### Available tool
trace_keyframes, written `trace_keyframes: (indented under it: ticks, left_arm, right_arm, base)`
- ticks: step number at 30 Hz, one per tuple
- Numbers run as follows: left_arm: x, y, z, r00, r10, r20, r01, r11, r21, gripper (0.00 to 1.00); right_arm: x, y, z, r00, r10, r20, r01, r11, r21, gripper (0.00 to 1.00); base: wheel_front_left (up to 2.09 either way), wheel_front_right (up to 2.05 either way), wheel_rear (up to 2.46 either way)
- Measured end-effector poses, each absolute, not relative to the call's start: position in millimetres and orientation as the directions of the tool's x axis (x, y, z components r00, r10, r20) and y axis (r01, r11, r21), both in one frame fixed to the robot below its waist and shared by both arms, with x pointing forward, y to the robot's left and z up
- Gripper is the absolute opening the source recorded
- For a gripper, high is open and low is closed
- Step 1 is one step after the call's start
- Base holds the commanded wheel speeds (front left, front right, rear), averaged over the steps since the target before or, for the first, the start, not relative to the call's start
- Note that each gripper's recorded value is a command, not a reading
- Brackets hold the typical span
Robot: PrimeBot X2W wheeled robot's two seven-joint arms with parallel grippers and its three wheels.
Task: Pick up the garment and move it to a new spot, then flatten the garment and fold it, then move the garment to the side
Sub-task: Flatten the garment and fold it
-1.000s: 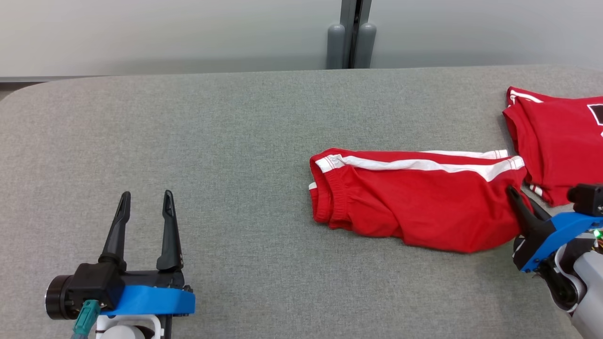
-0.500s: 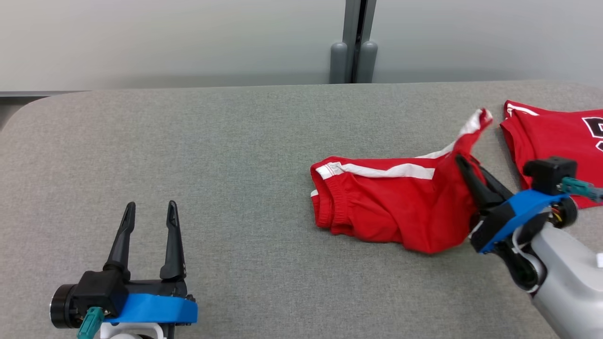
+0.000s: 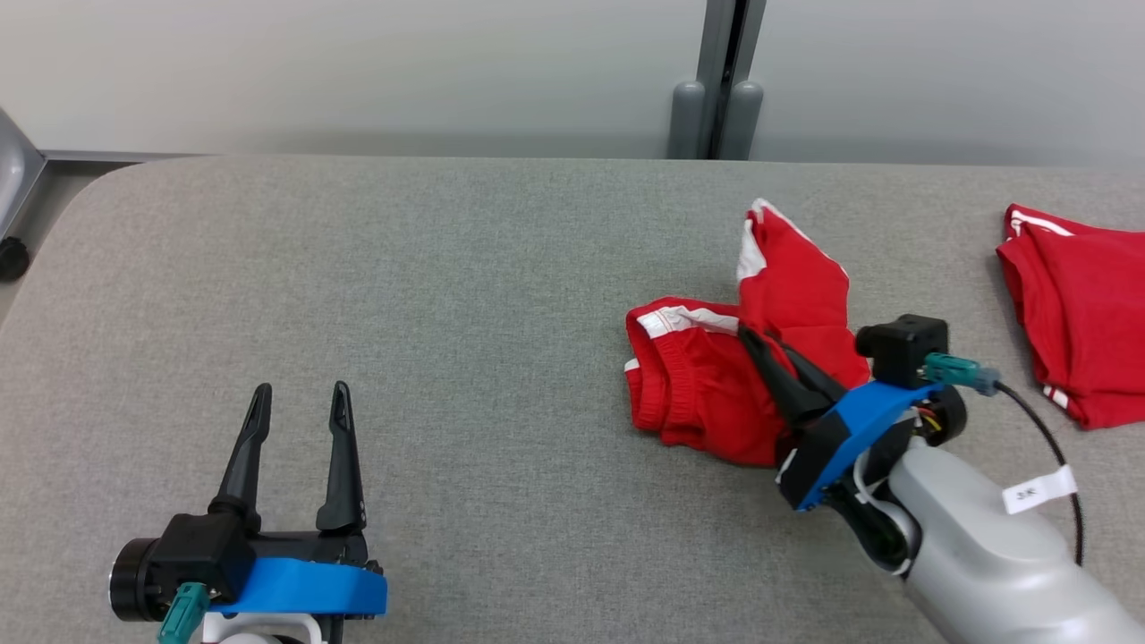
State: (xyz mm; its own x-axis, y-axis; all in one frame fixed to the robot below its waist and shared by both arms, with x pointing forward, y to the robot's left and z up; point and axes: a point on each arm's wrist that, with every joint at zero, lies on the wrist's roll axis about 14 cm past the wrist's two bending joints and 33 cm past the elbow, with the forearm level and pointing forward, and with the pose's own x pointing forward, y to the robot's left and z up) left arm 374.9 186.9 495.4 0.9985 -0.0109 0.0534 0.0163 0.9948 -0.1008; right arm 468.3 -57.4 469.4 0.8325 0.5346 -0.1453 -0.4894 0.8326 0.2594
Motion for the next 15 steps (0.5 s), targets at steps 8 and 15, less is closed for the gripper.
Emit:
trace_keyframes:
  ticks: [8,15]
  left_arm:
    - [376,188,490,0.999,-0.002,0.037,0.006,0.994,-0.105,1.0]
    - [380,187,489,0.999,-0.002,0.035,0.006,0.994,-0.109,1.0]
  right_arm:
    - [462,-12,453,0.784,0.595,-0.176,-0.531,0.79,0.306,0.0]
    - [456,0,446,0.76,0.621,-0.189,-0.554,0.772,0.31,1.0]
  base:
    - [0.0,0.0,0.0]
    - [0.0,0.0,0.0]
